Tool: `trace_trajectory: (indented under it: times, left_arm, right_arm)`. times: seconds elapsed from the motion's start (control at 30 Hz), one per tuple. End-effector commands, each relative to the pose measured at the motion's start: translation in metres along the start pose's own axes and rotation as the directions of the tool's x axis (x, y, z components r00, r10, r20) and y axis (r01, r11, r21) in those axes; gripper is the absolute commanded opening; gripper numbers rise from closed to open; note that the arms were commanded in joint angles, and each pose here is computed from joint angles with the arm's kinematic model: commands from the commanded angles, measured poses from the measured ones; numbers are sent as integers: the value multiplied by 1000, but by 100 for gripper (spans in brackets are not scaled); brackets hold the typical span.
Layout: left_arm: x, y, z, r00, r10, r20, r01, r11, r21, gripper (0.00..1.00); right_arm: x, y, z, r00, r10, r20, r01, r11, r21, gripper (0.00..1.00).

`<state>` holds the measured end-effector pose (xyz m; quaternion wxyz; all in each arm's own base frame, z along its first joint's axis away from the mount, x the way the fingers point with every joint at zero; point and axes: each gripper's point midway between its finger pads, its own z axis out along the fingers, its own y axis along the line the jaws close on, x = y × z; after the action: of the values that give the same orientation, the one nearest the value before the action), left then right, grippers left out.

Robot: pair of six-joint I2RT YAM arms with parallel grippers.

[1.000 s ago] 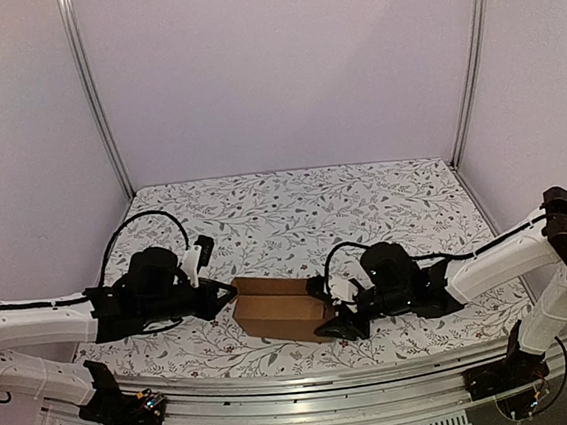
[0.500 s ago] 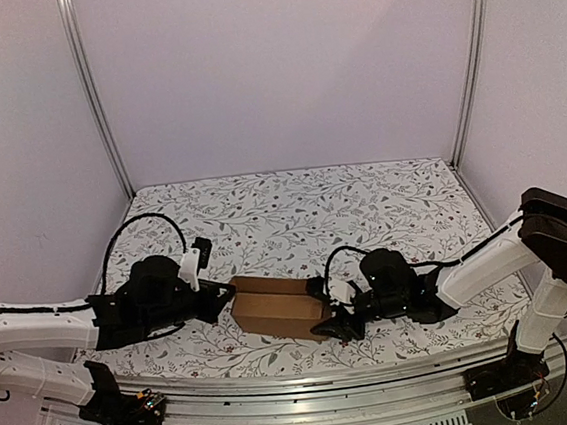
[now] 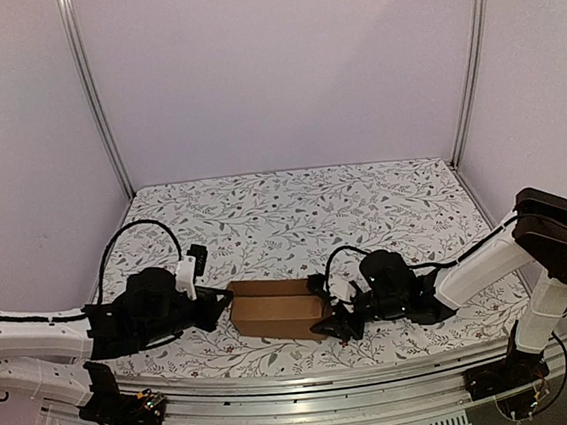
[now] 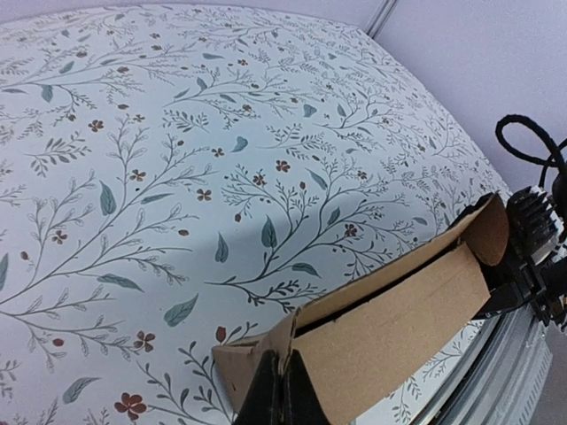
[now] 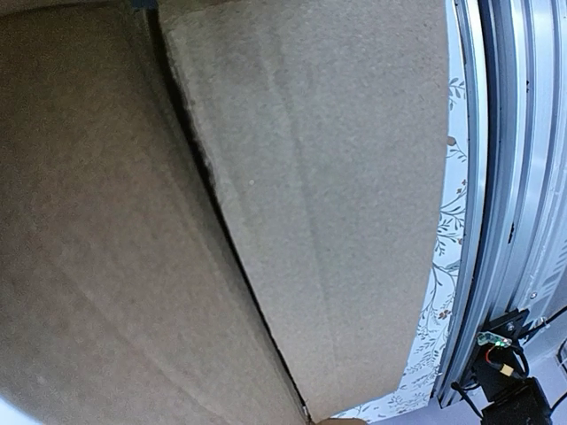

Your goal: Fold the paper box

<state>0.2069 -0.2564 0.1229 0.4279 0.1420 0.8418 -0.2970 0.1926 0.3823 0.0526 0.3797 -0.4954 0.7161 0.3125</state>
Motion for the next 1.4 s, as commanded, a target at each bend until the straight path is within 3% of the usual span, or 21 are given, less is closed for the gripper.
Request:
trace_trajectory:
  times: [0.0, 0.4, 0.97, 1.37]
  left_arm:
    - [10, -34, -6, 999, -2, -32, 6, 991, 137, 0]
    - [-21, -5, -18, 998, 37, 58, -33, 997, -69, 0]
    - [1, -6, -3, 998, -56, -17, 55, 997, -58, 0]
    - [16, 8, 1, 994, -104, -39, 98, 987, -128, 0]
  right_arm:
    - [7, -53, -1, 987, 159, 10, -157, 964, 217, 22]
    - [13, -46, 0, 983, 182, -5, -178, 967, 180, 19]
    - [12, -51, -1, 982, 188, 1, -184, 961, 207, 20]
    - [9, -59, -7, 978, 205, 42, -209, 943, 257, 24]
